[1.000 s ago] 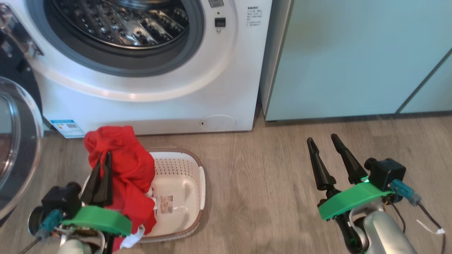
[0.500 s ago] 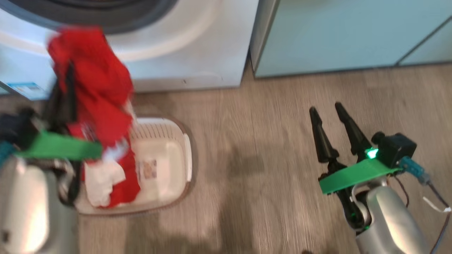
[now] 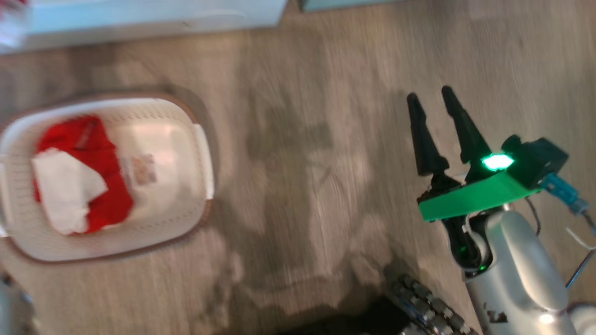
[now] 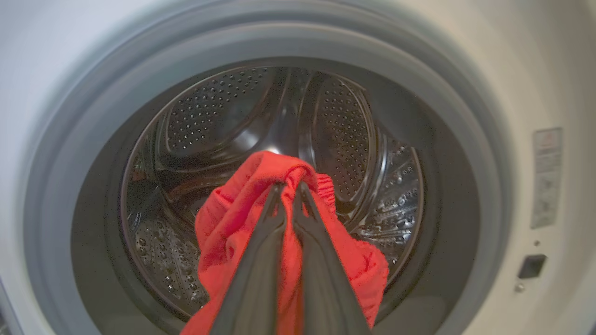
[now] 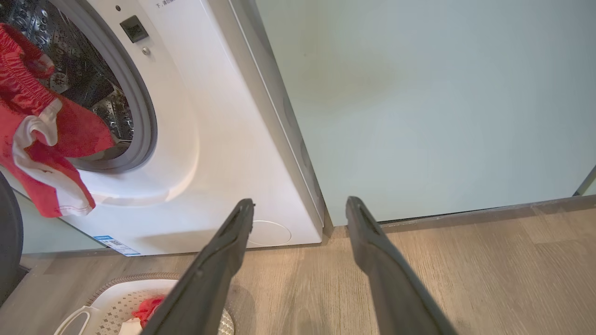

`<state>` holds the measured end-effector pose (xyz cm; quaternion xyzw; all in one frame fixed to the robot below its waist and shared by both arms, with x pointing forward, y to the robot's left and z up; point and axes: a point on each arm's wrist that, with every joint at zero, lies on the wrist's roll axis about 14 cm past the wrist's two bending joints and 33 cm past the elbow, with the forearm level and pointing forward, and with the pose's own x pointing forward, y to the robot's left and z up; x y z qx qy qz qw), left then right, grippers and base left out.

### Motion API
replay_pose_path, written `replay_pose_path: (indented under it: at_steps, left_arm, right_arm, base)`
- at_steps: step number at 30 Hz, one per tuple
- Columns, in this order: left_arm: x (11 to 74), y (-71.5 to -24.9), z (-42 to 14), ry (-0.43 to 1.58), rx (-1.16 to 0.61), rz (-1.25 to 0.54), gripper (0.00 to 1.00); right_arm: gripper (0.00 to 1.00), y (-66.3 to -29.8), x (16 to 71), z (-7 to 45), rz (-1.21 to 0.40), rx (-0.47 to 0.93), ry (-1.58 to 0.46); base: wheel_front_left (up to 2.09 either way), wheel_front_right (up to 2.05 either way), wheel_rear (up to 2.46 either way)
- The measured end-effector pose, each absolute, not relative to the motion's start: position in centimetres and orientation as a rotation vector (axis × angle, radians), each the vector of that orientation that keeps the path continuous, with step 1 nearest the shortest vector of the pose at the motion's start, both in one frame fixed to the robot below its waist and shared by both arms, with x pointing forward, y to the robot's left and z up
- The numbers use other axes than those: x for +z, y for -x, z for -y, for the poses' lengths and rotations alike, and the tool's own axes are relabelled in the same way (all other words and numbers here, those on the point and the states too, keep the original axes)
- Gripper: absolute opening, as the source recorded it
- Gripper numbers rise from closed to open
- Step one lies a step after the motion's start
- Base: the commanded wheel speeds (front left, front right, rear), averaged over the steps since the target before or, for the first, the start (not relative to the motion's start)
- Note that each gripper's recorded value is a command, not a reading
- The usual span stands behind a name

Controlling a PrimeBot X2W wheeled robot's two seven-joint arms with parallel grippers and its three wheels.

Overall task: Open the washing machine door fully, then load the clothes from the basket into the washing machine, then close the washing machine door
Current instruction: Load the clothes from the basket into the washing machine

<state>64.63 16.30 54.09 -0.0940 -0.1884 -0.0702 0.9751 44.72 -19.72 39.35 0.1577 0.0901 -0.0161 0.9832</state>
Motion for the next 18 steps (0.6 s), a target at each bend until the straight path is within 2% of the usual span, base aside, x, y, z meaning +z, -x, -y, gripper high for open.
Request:
replay_pose_path:
  at_steps: [8, 12, 18]
  left_arm:
    - [50.2, -73.5, -15.4, 0.175, -0.175, 0.36, 0.0]
    - [48.0, -76.5, -14.5, 0.121, -0.216, 0.307, 0.0]
    - [45.5, -80.0, -13.5, 0.061, -0.248, 0.238, 0.0]
  right_arm:
    - [1.0, -45.0, 34.7, 21.1, -0.279, -0.093, -0.346]
    - [1.0, -44.6, 33.2, 22.5, -0.305, -0.15, -0.377]
    - [1.0, -44.2, 30.8, 21.5, -0.375, -0.131, -0.386]
  base:
    - [0.0, 0.0, 0.0]
    - [0.0, 0.0, 0.0]
    - [0.0, 0.0, 0.0]
